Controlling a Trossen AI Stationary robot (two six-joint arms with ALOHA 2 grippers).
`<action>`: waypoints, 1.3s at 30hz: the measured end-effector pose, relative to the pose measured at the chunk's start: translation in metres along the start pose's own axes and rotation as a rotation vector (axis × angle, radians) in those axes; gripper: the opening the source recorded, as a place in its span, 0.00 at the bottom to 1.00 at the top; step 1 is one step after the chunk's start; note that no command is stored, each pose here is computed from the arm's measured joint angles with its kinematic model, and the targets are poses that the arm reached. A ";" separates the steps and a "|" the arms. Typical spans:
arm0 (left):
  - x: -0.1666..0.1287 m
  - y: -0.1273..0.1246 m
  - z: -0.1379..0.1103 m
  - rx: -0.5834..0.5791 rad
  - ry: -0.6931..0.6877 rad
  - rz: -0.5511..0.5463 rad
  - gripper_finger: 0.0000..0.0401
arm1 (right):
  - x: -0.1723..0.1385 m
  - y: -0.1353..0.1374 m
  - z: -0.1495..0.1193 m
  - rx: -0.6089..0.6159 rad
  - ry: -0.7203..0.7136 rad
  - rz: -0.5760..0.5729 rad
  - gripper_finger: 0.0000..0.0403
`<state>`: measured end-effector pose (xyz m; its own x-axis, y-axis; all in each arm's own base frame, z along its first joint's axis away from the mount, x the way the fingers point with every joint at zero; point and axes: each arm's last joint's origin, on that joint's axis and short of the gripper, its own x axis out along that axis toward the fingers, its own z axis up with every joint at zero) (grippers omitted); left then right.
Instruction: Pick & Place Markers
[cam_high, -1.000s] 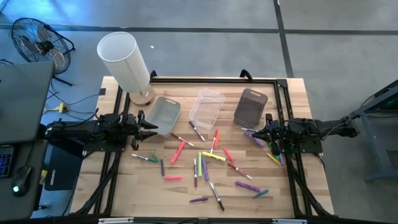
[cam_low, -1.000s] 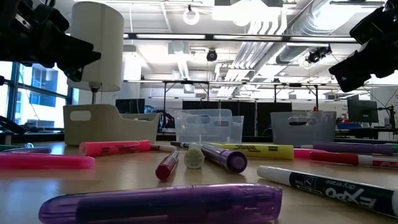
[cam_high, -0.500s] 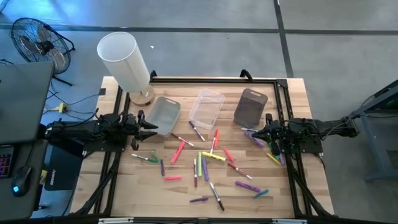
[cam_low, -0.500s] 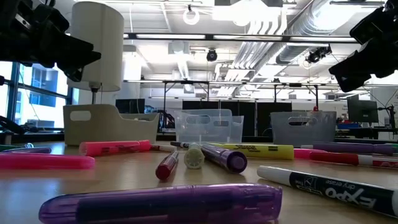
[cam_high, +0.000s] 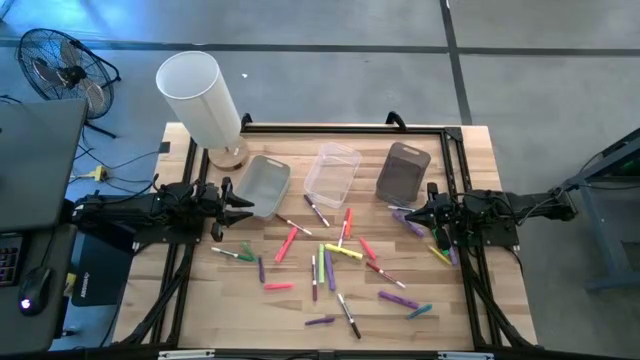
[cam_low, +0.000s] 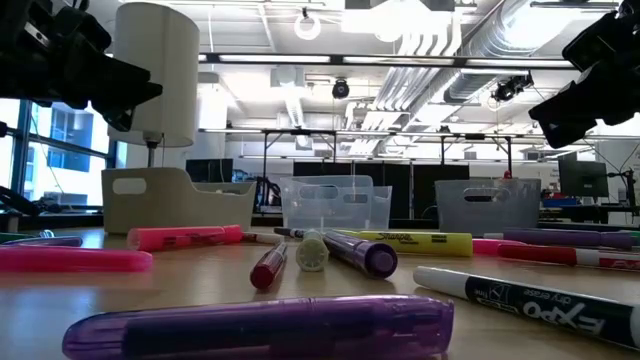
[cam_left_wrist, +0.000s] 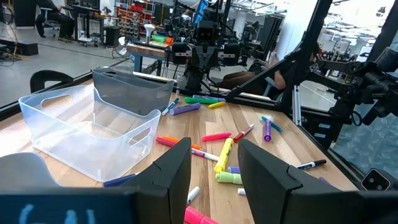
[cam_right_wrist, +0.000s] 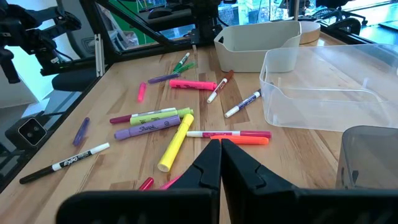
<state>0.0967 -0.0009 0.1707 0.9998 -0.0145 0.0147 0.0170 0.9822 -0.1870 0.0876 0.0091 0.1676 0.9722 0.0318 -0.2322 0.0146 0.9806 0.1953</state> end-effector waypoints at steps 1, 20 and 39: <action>0.000 0.000 0.000 0.000 -0.001 0.000 0.33 | 0.000 0.000 0.000 0.000 0.000 0.000 0.00; 0.000 0.000 0.000 0.000 -0.001 0.000 0.33 | 0.000 0.000 0.000 0.000 0.000 0.000 0.00; 0.000 0.001 0.001 -0.069 -0.014 0.038 0.33 | 0.000 0.000 0.000 0.000 -0.001 0.000 0.00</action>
<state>0.0966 0.0003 0.1713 0.9995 0.0256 0.0205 -0.0195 0.9667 -0.2553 0.0876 0.0091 0.1677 0.9723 0.0321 -0.2315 0.0141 0.9806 0.1954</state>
